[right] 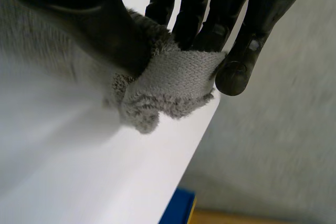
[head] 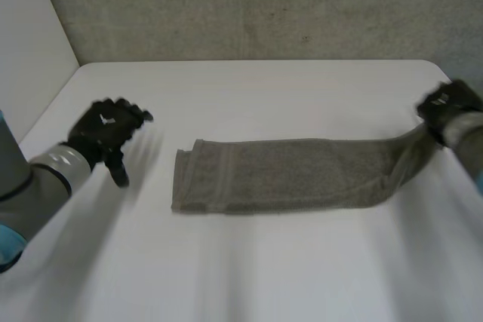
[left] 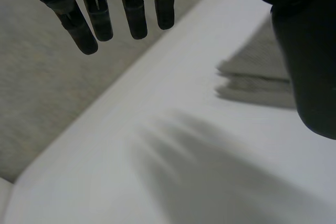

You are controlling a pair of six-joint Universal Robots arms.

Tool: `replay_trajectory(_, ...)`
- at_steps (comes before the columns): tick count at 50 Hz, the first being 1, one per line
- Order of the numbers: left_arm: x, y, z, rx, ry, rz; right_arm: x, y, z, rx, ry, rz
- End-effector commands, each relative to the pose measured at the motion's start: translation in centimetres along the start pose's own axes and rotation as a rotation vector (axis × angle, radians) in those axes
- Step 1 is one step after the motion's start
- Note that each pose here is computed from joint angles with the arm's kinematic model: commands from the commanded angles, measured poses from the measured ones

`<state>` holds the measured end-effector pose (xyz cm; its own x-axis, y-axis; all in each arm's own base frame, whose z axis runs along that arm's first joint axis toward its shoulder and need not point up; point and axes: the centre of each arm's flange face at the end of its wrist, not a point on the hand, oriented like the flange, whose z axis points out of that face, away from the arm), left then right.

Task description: Fold the towel.

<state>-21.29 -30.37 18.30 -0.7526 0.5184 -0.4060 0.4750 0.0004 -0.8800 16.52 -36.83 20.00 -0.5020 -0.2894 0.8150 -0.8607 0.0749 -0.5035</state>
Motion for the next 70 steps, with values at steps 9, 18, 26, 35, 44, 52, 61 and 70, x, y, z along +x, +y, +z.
replay_trajectory(9,-2.8,-4.6,-0.4,0.150,-0.069,-0.181,-20.2,-17.6,-15.0,0.629,-0.506,0.054)
replay_trajectory(18,-1.8,-4.0,-0.2,0.133,-0.045,-0.190,-20.7,-16.2,-13.9,0.565,-0.500,0.009)
replay_trajectory(26,0.1,-4.2,0.3,0.155,0.003,-0.180,-15.3,-14.6,-12.2,0.512,-0.411,0.080)
replay_trajectory(35,5.5,-6.0,-0.6,0.209,0.151,-0.151,-12.3,-10.5,-10.6,0.385,-0.380,0.148)
replay_trajectory(44,7.2,-6.6,-0.7,0.248,0.190,-0.133,-11.4,-9.9,-10.8,0.435,-0.477,0.292)
replay_trajectory(52,6.4,-6.4,-0.6,0.238,0.162,-0.141,-11.9,-13.1,-11.5,0.546,-0.493,0.273)
replay_trajectory(61,1.7,-5.1,-0.6,0.198,0.036,-0.164,-19.2,-17.9,-14.3,0.710,-0.624,0.148)
replay_trajectory(70,-1.5,-3.9,-1.4,0.171,-0.051,-0.176,-21.3,-18.1,-15.3,0.705,-0.685,0.020)
